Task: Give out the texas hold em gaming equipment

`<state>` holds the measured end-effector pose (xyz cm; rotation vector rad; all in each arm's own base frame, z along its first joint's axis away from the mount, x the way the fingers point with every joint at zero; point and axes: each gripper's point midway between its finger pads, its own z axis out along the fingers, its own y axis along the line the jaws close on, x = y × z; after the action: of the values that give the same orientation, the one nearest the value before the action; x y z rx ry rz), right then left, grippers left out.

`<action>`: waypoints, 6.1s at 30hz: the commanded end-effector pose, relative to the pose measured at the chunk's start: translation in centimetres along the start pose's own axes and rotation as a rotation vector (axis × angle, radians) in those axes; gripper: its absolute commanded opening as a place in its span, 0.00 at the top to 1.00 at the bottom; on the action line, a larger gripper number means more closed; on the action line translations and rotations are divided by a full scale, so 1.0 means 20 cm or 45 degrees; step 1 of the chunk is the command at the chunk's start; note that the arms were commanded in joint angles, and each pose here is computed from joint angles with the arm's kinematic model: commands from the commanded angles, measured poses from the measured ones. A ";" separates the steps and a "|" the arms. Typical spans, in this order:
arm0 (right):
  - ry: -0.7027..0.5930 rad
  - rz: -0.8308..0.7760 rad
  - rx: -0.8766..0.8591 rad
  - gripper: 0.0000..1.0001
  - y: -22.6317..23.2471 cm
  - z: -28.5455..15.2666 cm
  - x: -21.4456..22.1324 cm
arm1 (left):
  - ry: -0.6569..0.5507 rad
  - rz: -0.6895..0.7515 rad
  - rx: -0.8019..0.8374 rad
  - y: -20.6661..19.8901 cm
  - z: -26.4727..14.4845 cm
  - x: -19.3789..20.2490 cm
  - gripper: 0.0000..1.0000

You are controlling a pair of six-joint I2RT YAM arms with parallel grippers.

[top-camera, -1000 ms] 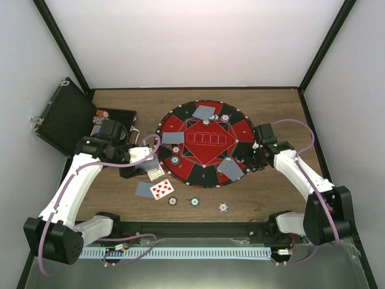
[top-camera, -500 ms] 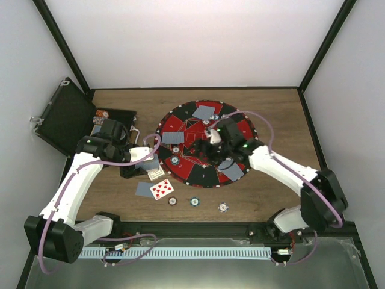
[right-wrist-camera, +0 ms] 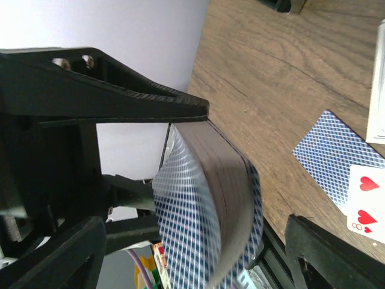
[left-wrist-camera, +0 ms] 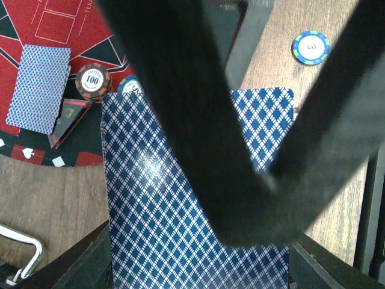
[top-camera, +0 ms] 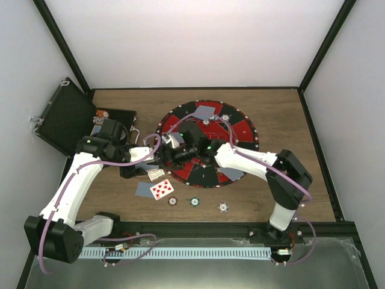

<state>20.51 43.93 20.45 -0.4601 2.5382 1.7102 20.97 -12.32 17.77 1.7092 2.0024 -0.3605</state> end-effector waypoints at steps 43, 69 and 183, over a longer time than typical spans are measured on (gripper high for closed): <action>-0.096 0.015 0.003 0.96 -0.08 -0.15 -0.10 | -0.031 0.036 -0.022 0.00 -0.04 -0.03 0.96; -0.477 -0.709 1.432 0.99 -0.77 -0.89 -0.77 | 0.015 0.005 -0.021 -0.02 -0.06 0.00 0.96; 0.039 0.001 -0.077 0.36 -0.16 0.12 -0.13 | -0.010 0.048 -0.070 -0.02 -0.11 -0.03 0.96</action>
<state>22.77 46.96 18.12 -0.5305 2.4637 1.8698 20.27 -11.57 18.75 1.7103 2.0054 -0.3011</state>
